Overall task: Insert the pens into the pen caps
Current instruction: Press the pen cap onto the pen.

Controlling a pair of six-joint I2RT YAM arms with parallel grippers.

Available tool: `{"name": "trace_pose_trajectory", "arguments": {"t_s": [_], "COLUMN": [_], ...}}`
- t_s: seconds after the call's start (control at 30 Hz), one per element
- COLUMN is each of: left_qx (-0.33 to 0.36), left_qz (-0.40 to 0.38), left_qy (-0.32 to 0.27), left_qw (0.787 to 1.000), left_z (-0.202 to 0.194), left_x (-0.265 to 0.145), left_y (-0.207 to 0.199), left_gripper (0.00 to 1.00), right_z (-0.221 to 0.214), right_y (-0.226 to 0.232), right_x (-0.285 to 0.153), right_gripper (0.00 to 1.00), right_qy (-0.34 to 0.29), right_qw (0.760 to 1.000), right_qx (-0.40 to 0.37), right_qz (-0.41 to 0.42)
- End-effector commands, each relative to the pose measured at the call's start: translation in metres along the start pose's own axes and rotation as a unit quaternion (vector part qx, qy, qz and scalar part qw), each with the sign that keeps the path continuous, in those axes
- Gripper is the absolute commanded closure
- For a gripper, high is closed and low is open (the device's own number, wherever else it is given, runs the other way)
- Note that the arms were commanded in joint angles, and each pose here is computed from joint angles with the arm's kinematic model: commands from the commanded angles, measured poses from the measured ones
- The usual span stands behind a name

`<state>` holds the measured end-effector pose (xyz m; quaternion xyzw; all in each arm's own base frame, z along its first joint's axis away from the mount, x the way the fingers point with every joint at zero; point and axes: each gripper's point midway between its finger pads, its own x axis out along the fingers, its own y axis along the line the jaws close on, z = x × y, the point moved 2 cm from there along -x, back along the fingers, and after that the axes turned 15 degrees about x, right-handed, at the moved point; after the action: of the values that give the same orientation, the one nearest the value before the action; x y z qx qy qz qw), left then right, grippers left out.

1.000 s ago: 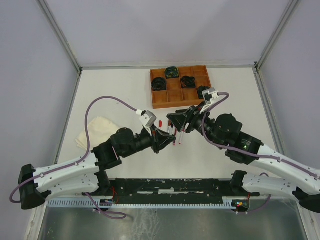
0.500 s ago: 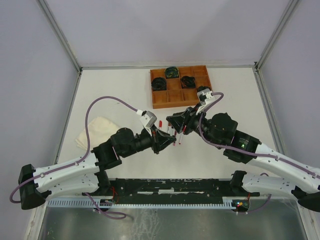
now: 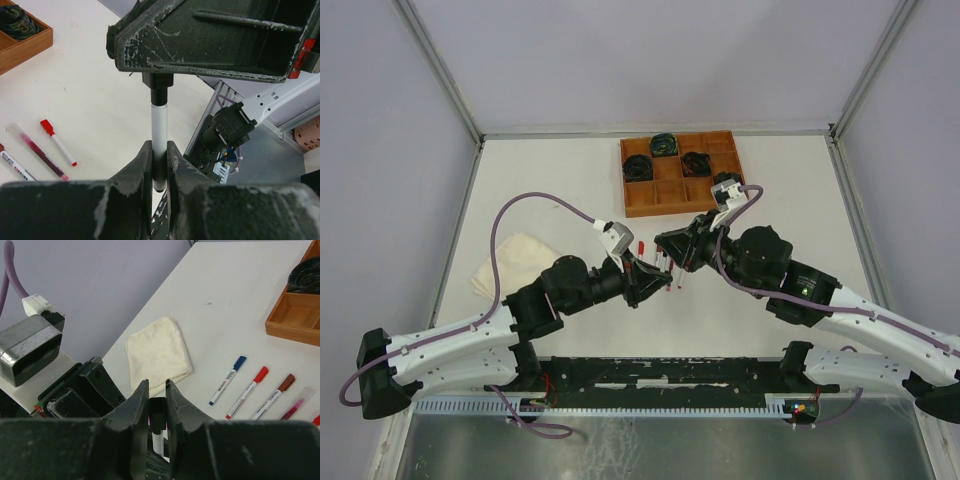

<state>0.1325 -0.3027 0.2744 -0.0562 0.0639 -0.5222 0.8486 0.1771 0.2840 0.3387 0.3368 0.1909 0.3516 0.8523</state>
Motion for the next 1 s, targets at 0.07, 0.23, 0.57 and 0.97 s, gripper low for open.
{"name": "trace_pose_trajectory", "arguments": {"t_s": [0.07, 0.23, 0.57, 0.97], "left_qx": [-0.019, -0.019, -0.015, -0.004], "left_qz": [0.008, 0.010, 0.013, 0.030], "left_qy": [-0.054, -0.064, -0.084, -0.122], "left_qw": [0.998, 0.998, 0.996, 0.992], "left_z": [0.036, 0.045, 0.060, 0.090], "left_x": [0.001, 0.004, 0.007, -0.001], "left_y": [-0.001, -0.001, -0.001, 0.002], "left_gripper": [0.97, 0.97, 0.97, 0.97], "right_z": [0.002, -0.003, -0.018, -0.050], "right_y": [0.010, 0.005, -0.001, -0.010], "right_x": [-0.002, -0.004, -0.010, -0.015], "right_gripper": [0.82, 0.90, 1.00, 1.00], "right_qy": [-0.001, 0.006, 0.035, 0.110], "right_qw": [1.000, 1.000, 0.999, 0.994], "right_qx": [0.015, 0.014, 0.020, 0.023], "right_qz": [0.023, 0.019, 0.017, 0.016]}}
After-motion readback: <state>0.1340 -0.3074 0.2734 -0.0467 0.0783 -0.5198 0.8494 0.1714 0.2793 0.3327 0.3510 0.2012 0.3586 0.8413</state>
